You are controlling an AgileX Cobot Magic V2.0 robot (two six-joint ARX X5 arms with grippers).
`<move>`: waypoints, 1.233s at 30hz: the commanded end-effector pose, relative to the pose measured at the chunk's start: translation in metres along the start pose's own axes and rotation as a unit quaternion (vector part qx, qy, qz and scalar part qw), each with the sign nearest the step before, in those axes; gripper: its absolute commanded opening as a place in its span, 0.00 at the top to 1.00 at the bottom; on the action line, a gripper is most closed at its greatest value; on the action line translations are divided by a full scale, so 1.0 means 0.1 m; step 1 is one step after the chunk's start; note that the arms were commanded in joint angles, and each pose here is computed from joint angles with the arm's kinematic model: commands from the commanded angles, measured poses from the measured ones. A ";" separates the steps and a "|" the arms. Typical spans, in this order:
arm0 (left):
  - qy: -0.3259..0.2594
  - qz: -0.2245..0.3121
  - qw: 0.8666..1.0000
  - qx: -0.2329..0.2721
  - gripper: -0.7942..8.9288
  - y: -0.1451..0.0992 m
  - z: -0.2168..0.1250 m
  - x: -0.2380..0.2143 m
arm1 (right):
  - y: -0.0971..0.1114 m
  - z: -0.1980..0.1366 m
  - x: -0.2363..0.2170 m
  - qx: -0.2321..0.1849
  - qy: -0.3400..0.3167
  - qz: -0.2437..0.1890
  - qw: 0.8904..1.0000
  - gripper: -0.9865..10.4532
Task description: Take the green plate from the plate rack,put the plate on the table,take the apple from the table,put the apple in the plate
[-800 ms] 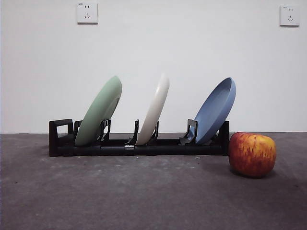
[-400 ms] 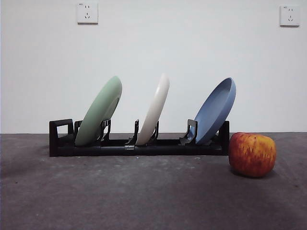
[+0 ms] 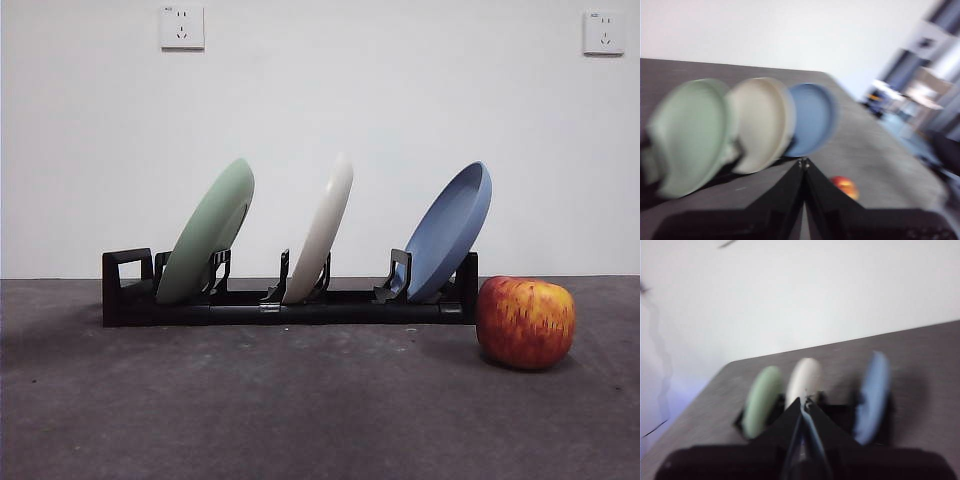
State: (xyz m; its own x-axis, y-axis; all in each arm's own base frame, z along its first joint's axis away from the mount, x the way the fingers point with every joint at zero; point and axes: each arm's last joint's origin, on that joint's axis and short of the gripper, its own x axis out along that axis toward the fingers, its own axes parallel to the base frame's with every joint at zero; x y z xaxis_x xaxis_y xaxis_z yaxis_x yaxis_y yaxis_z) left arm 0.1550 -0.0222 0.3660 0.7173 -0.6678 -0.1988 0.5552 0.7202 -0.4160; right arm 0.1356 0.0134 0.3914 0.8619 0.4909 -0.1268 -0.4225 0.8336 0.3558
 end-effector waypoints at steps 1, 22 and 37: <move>0.026 -0.063 0.998 0.002 0.92 -0.01 0.21 0.11 | 0.03 0.21 0.12 -0.009 0.027 0.045 0.999 0.91; 0.114 0.039 0.992 0.039 0.68 0.03 0.91 1.16 | 0.16 0.54 1.07 -0.010 0.213 0.072 0.974 0.58; 0.253 0.190 0.946 0.075 0.69 0.44 0.88 2.33 | 0.23 0.52 1.23 -0.024 0.222 0.055 0.973 0.58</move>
State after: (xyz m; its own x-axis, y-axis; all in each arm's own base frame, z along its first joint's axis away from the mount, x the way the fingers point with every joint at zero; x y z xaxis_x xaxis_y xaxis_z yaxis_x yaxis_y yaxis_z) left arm 0.3825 -0.1281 0.3808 0.6047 -0.3356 -0.7224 0.3692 0.9217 -0.1191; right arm 0.2451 0.0793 0.4320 0.6060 0.6315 -0.4837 -0.5232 0.7745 0.3556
